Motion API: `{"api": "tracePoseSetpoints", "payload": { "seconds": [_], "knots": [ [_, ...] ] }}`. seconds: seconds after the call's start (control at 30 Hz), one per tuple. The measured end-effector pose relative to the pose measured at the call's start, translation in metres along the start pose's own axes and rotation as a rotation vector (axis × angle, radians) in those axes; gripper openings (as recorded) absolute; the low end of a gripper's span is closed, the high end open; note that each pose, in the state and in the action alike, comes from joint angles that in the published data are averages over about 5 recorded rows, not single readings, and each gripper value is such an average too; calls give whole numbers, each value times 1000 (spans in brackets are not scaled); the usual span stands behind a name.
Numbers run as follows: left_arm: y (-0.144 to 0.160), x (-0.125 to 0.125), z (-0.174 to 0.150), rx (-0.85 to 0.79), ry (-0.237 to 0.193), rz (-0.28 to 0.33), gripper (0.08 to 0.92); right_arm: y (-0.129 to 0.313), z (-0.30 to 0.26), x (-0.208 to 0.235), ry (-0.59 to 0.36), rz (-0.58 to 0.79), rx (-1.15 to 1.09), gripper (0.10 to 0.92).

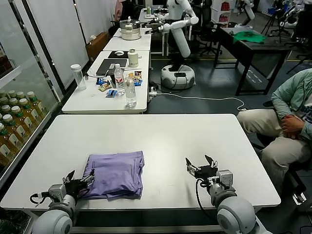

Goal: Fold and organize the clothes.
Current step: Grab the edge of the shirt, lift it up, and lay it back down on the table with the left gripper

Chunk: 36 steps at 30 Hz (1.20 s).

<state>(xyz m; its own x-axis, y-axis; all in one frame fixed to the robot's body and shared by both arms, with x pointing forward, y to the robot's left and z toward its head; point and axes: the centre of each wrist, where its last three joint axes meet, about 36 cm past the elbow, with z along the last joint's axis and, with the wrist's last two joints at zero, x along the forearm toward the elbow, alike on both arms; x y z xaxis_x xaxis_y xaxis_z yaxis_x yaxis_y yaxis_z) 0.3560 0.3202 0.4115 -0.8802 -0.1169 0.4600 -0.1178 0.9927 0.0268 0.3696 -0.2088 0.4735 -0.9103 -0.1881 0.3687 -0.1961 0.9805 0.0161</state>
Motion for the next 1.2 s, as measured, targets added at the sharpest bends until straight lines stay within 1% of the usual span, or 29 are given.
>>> {"api": "tracePoseSetpoints", "payload": {
  "seconds": [0.17,0.27,0.47,0.7,0.87,0.97,1.03,1.1,1.2],
  "knots": [
    [5,-6,1,31,24,7,821,1,0,1,-1,0,-3,823],
    [6,-8,2,54,36,23,784,1,0,0,-1,-1,-4,823],
    [3,-9,4,90,53,65,620,2,-1,1,-4,-2,-6,823],
    [1,-9,7,109,71,80,411,4,-1,1,-4,-7,-6,823],
    [-1,-8,8,115,75,89,273,4,-1,1,-4,-9,-8,823],
    [1,-5,6,109,73,90,186,4,-1,1,-4,-8,-7,823],
    [4,-1,1,102,64,86,133,3,-2,1,-5,-6,-5,823],
    [10,4,-8,93,43,76,108,1,-2,1,-6,-4,-4,823],
    [24,15,-26,74,-6,53,105,0,-3,1,-6,-2,-4,823]
  ]
}}
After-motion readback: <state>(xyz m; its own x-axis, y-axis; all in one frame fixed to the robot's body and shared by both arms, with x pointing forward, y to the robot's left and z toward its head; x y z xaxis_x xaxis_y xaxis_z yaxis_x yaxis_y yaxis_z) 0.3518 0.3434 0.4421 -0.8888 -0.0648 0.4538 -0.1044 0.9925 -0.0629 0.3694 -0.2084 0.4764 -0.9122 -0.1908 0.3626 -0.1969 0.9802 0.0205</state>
